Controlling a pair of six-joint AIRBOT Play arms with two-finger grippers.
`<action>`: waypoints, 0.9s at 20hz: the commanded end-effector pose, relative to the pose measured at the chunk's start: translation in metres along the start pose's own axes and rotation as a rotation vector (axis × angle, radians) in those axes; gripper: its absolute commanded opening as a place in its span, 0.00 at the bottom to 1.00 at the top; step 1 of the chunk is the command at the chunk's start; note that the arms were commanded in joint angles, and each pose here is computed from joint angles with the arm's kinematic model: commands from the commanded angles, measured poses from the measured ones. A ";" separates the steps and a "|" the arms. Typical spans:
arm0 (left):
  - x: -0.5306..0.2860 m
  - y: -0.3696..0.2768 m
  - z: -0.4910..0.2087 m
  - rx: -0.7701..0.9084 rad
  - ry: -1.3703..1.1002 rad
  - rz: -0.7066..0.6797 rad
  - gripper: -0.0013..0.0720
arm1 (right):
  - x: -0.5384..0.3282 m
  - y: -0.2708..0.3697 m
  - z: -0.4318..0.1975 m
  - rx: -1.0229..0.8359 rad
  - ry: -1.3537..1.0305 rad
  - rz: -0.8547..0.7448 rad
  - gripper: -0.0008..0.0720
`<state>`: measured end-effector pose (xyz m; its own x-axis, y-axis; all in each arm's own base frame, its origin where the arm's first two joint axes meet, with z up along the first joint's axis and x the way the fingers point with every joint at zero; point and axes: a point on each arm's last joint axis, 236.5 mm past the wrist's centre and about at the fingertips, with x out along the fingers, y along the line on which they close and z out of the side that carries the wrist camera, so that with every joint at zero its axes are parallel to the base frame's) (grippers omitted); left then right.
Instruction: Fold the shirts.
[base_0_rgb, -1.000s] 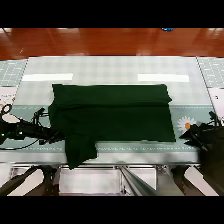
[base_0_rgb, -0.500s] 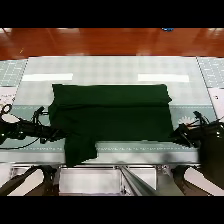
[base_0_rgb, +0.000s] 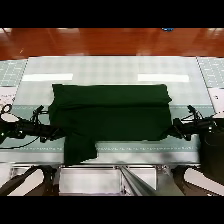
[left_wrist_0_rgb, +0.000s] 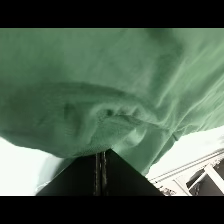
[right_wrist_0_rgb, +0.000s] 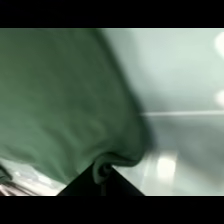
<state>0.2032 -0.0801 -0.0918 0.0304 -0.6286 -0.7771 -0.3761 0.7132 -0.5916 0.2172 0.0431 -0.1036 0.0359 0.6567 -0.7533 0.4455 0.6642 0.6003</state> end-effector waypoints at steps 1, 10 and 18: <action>-0.015 -0.019 0.016 0.033 -0.035 -0.034 0.06 | -0.015 0.034 0.017 -0.082 -0.067 0.095 0.04; -0.092 -0.099 0.136 0.153 -0.296 -0.139 0.06 | -0.077 0.084 0.095 -0.227 -0.253 0.095 0.04; -0.066 -0.108 0.211 0.122 -0.234 -0.150 0.06 | -0.055 0.122 0.174 -0.262 -0.271 0.114 0.04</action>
<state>0.4141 -0.0495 -0.0115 0.3070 -0.6391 -0.7052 -0.2247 0.6713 -0.7063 0.3951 0.0250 -0.0310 0.3007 0.6339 -0.7126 0.1762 0.6974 0.6947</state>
